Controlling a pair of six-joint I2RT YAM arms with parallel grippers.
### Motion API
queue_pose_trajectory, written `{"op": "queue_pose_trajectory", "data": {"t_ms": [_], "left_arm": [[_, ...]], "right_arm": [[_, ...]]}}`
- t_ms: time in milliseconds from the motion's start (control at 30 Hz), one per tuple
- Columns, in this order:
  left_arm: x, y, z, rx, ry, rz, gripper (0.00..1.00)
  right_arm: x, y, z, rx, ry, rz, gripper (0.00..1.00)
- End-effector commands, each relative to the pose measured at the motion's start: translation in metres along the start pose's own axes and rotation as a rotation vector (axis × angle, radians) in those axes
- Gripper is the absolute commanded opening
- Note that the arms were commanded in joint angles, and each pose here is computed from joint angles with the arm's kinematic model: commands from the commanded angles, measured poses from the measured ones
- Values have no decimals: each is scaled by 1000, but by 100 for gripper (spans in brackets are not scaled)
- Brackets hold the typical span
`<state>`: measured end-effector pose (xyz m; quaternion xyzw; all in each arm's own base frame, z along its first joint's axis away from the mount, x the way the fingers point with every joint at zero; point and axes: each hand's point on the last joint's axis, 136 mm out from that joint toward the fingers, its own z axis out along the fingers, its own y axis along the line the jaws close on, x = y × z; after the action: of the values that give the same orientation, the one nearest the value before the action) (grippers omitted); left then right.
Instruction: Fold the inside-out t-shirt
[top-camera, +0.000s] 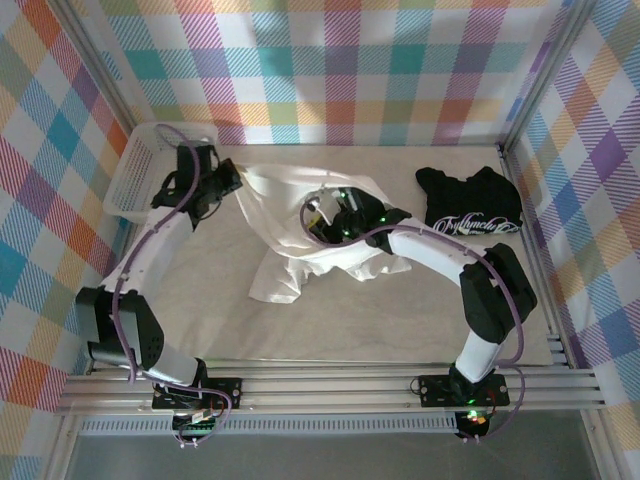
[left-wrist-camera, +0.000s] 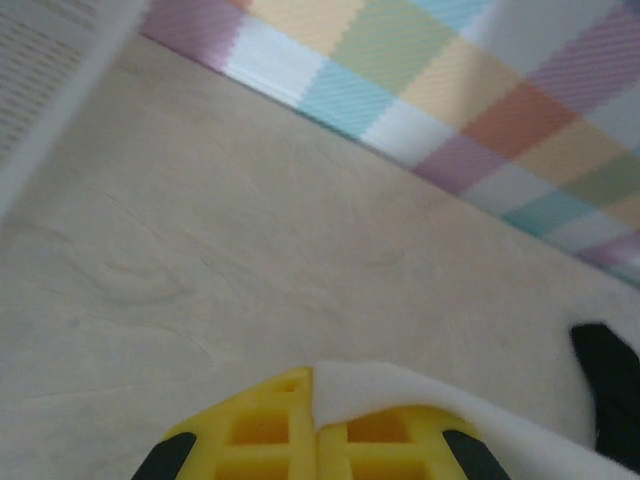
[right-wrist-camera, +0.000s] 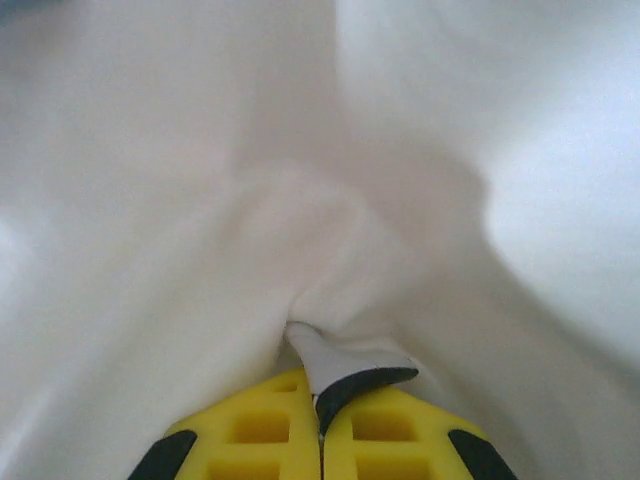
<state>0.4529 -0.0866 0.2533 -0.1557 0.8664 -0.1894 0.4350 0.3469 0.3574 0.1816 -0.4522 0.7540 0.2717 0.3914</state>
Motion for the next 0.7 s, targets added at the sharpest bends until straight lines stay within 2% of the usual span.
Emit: {"op": "queue_pose_trajectory", "data": {"t_ms": [0,233,367,433,500,600,667], "left_arm": [[8,-30,10,72,50,75,0],[8,-34,19,73,80,112,0],[6,-23,22,23,76,119,0],[-3,1,20,-50,55,74,0],[-16,34,18,-93,23,-28,0],[-25,82,16,-160,-12,-143,0],[-22,99,18,-216,-6,-154,0]], "right_arm": [[-78,30,-21,-166,-241,-62,0],[-94,31,-26,-181,-290,-67,0],[-88,34,-23,-195,-252,-81,0],[-72,34,-24,-164,-202,-119,0],[-55,35,-27,-142,-168,-162,0],[-31,45,-34,-168,-126,-206,0],[-24,56,-38,-220,-116,-215,0]]}}
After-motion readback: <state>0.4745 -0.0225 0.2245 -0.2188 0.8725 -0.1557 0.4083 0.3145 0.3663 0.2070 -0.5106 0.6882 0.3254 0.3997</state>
